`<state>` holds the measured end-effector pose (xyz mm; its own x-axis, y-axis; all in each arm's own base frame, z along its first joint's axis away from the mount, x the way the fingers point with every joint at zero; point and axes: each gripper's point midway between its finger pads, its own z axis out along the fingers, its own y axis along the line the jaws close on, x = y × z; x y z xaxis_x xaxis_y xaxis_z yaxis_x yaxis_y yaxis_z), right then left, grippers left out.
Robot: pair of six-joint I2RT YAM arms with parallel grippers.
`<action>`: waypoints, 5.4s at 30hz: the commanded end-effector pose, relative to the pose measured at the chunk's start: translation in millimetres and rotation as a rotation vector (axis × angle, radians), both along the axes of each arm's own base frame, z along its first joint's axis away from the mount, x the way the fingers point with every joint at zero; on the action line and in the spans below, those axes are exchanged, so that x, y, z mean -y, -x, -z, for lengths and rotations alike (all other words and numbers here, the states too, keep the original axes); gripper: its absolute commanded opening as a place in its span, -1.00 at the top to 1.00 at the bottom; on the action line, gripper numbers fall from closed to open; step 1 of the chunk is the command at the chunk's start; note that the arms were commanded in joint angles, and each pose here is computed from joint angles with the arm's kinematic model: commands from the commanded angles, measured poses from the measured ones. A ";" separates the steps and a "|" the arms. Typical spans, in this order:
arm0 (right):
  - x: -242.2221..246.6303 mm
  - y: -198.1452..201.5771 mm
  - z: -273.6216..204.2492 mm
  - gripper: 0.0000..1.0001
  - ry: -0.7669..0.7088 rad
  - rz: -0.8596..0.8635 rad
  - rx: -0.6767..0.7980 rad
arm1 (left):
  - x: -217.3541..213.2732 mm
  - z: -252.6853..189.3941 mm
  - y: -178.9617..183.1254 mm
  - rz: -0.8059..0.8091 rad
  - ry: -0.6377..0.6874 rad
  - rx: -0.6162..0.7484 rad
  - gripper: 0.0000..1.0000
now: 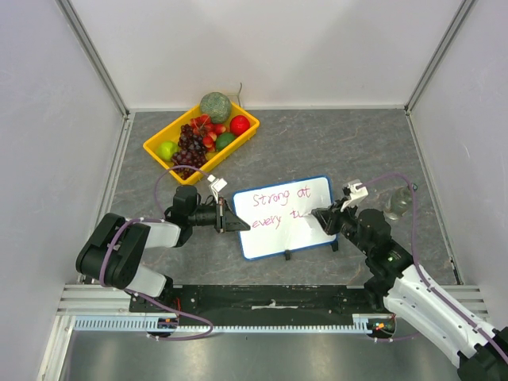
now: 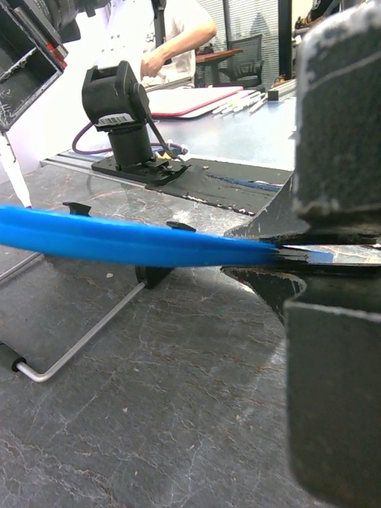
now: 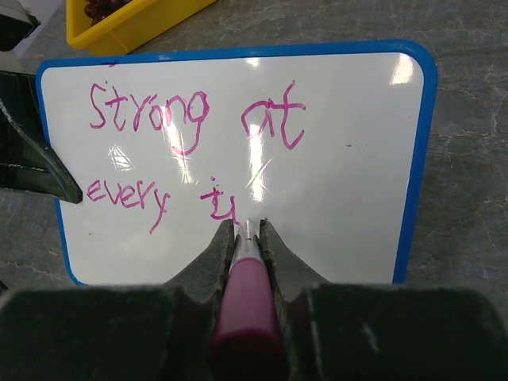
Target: Write a sentence on the whiteboard
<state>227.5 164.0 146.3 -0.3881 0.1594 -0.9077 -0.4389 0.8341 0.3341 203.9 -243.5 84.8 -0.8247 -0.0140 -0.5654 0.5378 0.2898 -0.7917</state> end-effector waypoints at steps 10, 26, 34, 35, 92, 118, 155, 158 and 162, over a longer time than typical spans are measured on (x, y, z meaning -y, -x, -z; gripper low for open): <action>9.9 -21.1 -27.6 1.00 -0.016 0.108 0.068 | -12.5 24.8 -10.1 -0.099 -0.083 -0.022 0.96; 7.2 -15.0 -14.2 1.00 0.010 0.073 0.035 | -12.0 24.1 -9.7 -0.094 -0.079 -0.023 0.96; 5.7 -7.7 1.8 1.00 0.035 0.041 -0.005 | -12.4 24.1 -10.7 -0.098 -0.080 -0.021 0.96; 5.4 -7.2 3.3 1.00 0.037 0.038 -0.009 | -12.4 24.8 -10.3 -0.096 -0.080 -0.024 0.96; 10.7 -19.7 -18.4 1.00 0.020 0.104 0.029 | -11.6 23.2 -9.3 -0.090 -0.075 -0.018 0.96; 14.1 1.4 4.5 1.00 0.059 0.055 -0.042 | -11.7 23.2 -9.6 -0.092 -0.075 -0.019 0.96; 21.9 -24.5 -28.3 1.00 0.014 0.176 0.046 | -11.5 22.0 -8.4 -0.086 -0.071 -0.017 0.96; 23.7 -25.0 -30.0 1.00 0.012 0.185 0.052 | -11.5 22.4 -8.3 -0.086 -0.072 -0.019 0.96; 24.3 -24.2 -29.5 1.00 0.014 0.187 0.050 | -11.4 22.3 -8.1 -0.085 -0.071 -0.019 0.96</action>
